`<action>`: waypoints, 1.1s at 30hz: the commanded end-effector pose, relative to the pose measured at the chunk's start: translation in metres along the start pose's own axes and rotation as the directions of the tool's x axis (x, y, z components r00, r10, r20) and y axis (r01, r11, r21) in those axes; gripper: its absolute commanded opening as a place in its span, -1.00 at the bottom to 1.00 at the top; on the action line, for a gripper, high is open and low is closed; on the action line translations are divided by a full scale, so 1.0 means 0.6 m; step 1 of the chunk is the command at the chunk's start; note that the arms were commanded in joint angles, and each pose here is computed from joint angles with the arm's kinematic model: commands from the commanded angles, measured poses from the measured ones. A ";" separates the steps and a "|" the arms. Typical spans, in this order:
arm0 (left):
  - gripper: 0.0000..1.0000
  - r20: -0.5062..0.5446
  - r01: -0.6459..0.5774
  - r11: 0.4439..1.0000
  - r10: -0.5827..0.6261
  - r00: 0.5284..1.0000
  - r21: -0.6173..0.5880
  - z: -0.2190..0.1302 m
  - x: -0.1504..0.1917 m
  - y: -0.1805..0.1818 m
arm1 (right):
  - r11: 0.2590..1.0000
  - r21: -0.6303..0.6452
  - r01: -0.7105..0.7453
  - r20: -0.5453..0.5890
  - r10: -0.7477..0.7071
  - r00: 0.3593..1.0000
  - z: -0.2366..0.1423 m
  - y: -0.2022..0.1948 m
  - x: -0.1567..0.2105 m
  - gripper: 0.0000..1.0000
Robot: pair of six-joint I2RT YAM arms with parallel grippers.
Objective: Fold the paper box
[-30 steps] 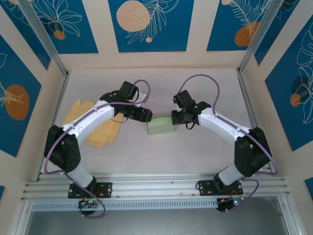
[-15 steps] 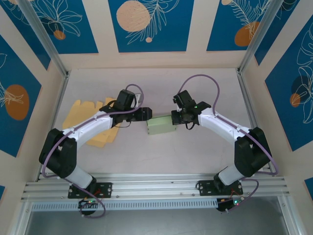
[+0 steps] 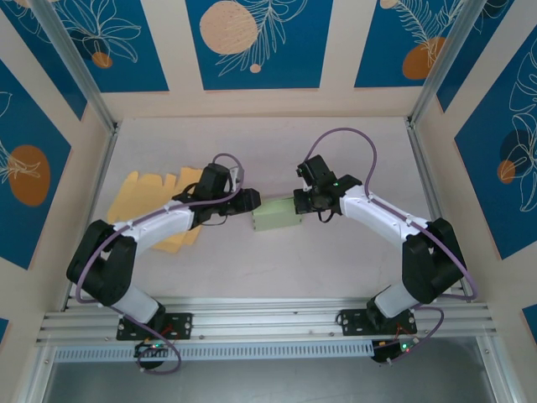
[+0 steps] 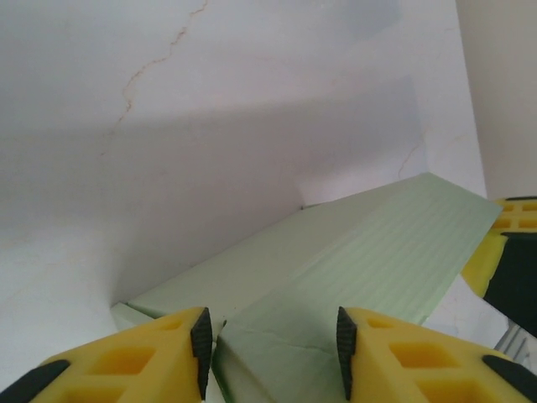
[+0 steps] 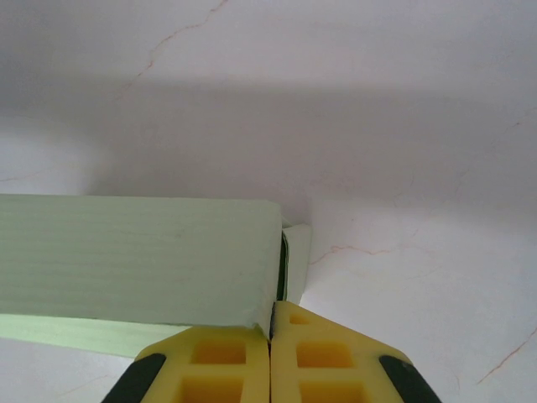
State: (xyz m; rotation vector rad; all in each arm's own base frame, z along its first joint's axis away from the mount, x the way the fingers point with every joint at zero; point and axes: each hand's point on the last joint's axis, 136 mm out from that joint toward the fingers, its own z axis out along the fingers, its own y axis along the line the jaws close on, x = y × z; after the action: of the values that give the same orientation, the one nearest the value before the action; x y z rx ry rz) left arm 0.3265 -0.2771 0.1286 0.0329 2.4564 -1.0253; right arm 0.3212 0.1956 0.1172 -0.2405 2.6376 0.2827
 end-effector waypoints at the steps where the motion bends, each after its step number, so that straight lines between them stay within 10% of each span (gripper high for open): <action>1: -0.17 -0.050 0.040 0.999 -0.041 0.998 -0.011 0.008 0.037 0.017 | 1.000 0.011 -0.005 -0.082 0.005 0.997 0.018 -0.006 0.043 -0.83; 17: -0.51 -0.071 0.063 0.996 -0.067 0.995 -0.063 0.041 0.077 0.058 | 1.000 -0.018 -0.026 -0.031 0.025 0.999 -0.017 -0.004 0.041 -0.13; 33: -0.50 -0.038 0.045 0.997 -0.048 0.998 -0.065 0.044 0.065 0.052 | 0.994 -0.077 -0.075 -0.042 0.072 0.997 0.001 0.002 0.075 -0.16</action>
State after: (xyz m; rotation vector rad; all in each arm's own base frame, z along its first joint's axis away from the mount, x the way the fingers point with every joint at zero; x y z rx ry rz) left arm 0.3314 -0.2836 0.1173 -0.0154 2.3827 -1.0523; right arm 0.3046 0.1844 0.1126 -0.1579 2.6030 0.3333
